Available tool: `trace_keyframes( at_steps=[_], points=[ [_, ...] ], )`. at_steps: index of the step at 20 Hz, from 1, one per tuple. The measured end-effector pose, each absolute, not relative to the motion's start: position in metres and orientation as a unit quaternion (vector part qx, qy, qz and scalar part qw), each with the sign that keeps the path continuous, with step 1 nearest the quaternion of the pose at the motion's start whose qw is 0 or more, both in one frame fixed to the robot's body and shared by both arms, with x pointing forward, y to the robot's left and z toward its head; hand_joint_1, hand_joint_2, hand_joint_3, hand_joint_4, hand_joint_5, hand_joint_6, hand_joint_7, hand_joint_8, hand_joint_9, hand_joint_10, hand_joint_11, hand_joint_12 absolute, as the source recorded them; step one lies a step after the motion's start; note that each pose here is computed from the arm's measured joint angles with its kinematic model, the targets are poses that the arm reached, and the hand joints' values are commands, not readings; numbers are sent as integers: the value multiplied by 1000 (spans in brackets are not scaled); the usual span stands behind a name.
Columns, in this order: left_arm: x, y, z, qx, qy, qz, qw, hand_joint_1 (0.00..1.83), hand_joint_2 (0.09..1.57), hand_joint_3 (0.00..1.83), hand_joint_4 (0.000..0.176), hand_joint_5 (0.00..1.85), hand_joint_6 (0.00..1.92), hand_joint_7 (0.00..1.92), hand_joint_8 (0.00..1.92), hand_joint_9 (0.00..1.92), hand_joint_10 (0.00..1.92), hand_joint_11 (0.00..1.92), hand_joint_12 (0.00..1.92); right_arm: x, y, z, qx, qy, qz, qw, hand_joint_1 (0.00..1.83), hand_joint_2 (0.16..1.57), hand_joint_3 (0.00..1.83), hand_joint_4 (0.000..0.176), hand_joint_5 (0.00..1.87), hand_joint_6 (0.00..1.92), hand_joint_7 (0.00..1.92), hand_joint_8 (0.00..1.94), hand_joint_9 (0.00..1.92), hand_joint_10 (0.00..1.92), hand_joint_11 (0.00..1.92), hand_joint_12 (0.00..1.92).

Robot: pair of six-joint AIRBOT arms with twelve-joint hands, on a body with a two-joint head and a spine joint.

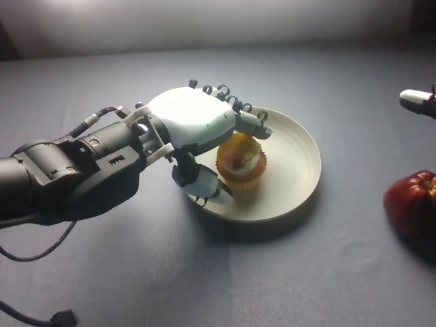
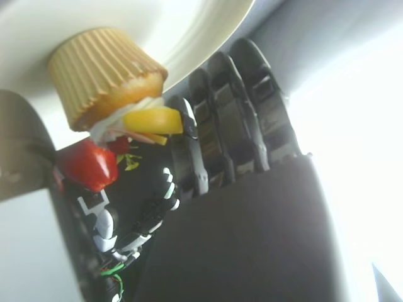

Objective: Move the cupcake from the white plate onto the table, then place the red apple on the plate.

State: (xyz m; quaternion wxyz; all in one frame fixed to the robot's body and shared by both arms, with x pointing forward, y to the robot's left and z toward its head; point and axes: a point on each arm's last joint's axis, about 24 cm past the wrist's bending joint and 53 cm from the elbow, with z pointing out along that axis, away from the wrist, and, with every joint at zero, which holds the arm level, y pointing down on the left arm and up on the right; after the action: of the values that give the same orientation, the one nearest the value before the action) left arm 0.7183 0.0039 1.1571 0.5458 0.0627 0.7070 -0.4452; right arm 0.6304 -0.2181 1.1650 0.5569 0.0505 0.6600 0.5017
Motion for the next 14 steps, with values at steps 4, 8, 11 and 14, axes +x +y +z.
trace_keyframes(
  at_steps=[4,8,11,14],
  points=[
    [719,1,1162,57,699,-455,549,1279,1058,1,0,1384,12,1003,1165,916,1022,516,1596,630,-218,1165,52,660,503,556,706,1301,0,9,158,3,283,5,385,7,226,598],
    [721,5,1163,47,699,-457,548,1270,1046,1,0,1375,70,1036,1073,682,1184,273,1628,630,-218,1165,52,660,504,555,731,1302,0,7,166,3,295,3,393,2,249,540],
    [722,20,1171,36,696,-455,555,1278,1071,1,0,1357,28,982,1219,668,1292,277,1706,631,-218,1165,55,660,504,554,712,1308,2,4,166,1,298,2,399,3,257,544],
    [714,52,1201,22,662,-468,585,1271,1069,0,0,1386,28,967,1185,745,935,338,1540,630,-218,1165,58,660,508,551,729,1312,1,0,159,0,291,1,392,2,245,553]
  ],
)
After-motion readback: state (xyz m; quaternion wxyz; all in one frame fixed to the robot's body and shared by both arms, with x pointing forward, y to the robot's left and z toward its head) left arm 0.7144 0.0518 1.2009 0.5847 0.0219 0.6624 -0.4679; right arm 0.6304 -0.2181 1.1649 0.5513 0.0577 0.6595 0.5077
